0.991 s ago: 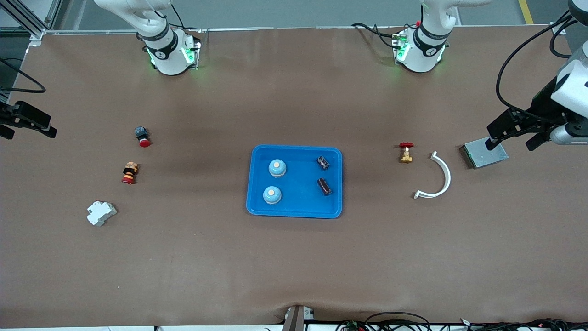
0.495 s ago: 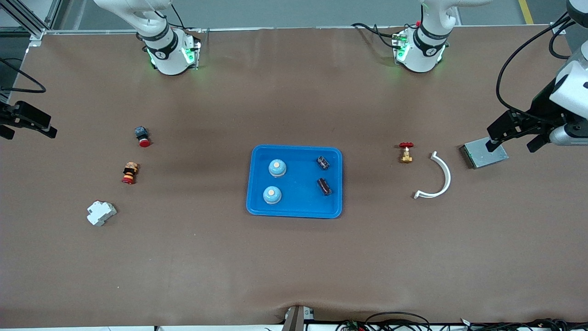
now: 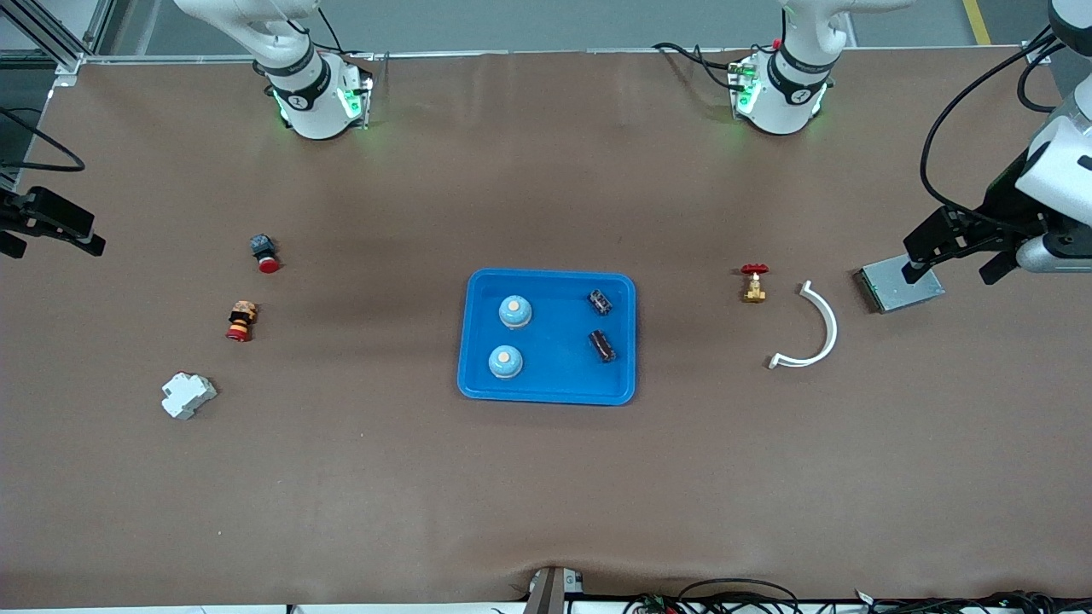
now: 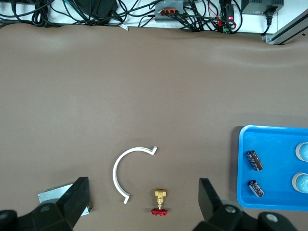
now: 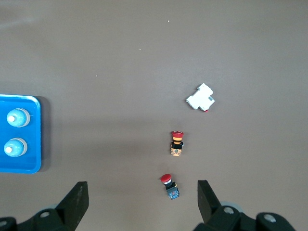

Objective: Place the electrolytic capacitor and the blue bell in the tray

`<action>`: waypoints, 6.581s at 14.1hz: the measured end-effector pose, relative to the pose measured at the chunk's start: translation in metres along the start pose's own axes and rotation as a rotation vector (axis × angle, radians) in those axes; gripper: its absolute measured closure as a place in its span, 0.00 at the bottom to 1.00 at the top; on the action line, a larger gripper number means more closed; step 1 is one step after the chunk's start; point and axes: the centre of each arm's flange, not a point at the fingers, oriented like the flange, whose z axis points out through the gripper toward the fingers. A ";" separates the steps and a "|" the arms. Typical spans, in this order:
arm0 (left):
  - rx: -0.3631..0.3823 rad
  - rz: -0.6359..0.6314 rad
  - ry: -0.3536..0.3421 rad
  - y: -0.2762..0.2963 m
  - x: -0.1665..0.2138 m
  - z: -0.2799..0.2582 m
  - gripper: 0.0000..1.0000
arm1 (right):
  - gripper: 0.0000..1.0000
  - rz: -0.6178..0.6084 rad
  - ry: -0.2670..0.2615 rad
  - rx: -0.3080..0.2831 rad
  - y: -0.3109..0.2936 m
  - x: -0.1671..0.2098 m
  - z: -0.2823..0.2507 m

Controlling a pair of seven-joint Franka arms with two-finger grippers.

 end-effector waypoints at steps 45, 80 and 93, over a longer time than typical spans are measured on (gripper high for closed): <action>0.060 0.014 0.002 -0.007 0.005 0.007 0.00 | 0.00 0.029 0.006 0.014 -0.010 0.004 0.011; 0.061 0.014 0.000 -0.007 0.005 0.008 0.00 | 0.00 0.033 0.022 -0.008 -0.006 0.002 0.012; 0.059 0.019 0.010 -0.005 0.006 0.004 0.00 | 0.00 0.074 -0.019 -0.039 -0.002 -0.005 0.013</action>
